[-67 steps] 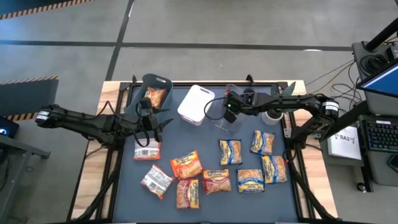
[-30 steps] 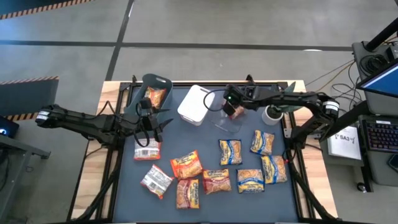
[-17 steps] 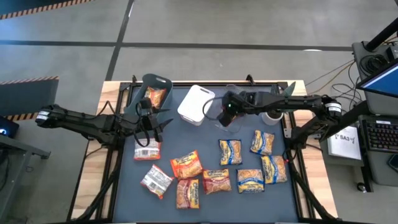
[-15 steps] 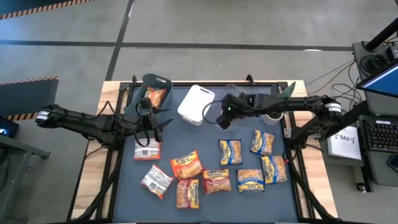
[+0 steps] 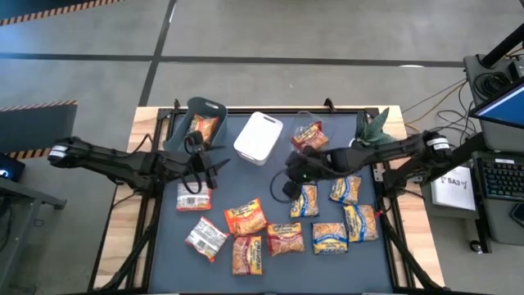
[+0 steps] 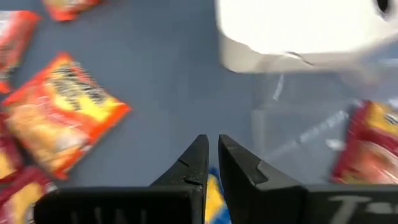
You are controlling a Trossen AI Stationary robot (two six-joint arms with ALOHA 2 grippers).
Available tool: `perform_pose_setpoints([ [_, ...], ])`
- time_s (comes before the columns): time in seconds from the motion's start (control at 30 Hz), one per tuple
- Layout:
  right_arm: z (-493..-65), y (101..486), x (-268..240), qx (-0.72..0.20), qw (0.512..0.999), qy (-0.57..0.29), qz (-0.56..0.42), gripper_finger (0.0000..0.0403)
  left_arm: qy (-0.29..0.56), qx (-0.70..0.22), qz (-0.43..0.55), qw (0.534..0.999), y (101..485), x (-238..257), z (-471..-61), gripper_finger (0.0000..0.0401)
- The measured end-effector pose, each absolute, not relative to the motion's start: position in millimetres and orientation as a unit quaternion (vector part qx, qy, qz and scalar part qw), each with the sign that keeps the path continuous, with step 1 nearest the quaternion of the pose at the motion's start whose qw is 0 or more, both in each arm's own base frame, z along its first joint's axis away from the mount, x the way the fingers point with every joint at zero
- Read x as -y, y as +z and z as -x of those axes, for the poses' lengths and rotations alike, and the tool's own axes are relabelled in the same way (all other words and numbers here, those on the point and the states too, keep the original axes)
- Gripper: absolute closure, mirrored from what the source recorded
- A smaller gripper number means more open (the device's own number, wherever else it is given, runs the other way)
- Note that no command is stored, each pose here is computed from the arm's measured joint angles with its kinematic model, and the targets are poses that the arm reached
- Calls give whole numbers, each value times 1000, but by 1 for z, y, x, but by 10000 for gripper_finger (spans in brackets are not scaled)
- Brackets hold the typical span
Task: Sort Maruchan noodles
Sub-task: Put the orange noodle pack into the blue bin
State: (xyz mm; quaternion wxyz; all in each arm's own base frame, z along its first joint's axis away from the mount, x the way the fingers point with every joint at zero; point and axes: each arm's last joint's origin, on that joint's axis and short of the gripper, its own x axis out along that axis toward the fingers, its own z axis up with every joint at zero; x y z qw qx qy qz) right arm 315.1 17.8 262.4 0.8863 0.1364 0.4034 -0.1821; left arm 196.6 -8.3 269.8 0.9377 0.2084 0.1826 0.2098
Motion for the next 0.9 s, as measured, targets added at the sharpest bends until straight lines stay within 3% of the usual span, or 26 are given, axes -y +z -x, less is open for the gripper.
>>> perform_pose_setpoints([
  [0.3,-325,245,-37,-295,950,-99,-32,385,198,-196,-141,950,258,13,-207,223],
  [0.67,-329,246,-26,-245,965,-54,72,385,40,-230,39,972,240,31,-218,223],
  [0.9,-324,259,-26,-223,967,-43,115,385,20,-267,100,958,226,45,-225,223],
])
